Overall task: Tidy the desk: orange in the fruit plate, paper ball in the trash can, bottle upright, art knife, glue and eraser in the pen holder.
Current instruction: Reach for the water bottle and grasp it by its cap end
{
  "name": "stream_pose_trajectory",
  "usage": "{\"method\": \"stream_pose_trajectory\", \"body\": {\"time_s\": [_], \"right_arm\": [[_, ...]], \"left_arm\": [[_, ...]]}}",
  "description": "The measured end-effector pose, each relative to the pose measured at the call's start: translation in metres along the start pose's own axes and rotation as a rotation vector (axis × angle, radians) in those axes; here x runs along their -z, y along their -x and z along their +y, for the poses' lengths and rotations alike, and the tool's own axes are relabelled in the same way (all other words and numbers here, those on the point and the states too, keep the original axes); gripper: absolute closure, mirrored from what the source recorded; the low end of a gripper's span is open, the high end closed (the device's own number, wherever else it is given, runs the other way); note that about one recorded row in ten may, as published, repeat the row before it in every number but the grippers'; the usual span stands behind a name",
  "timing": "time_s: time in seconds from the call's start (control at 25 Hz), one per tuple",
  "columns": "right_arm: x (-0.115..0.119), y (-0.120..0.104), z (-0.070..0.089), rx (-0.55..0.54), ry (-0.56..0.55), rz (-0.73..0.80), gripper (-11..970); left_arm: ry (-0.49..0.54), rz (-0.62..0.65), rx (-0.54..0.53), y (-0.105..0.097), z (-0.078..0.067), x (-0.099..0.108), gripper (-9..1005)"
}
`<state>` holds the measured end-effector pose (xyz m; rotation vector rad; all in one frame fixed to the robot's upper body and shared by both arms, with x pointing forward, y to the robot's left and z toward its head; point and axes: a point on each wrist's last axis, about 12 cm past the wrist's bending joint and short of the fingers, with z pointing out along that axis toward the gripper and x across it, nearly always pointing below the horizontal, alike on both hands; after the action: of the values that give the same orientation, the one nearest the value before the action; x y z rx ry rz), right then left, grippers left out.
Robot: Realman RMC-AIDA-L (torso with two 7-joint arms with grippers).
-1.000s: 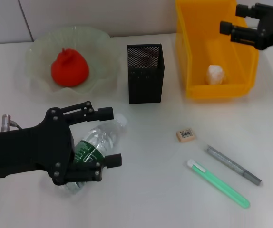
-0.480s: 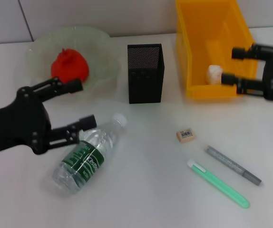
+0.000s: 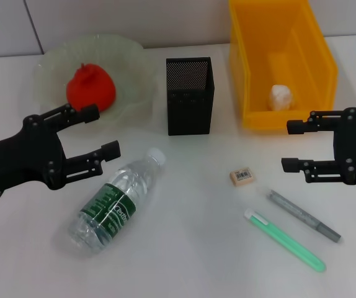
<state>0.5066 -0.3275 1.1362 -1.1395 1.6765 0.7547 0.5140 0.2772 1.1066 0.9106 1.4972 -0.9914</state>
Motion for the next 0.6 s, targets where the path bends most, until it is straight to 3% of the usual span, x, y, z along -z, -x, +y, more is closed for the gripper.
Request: {"method": "stream_pose_trajectory", "body": {"time_s": [0.6], "right_arm": [[0.016,-0.014,-0.007,-0.049,-0.085,0.006,288]], "left_arm": [[0.081,0.142,0.055,0.005,0.016,-0.010,248]]}}
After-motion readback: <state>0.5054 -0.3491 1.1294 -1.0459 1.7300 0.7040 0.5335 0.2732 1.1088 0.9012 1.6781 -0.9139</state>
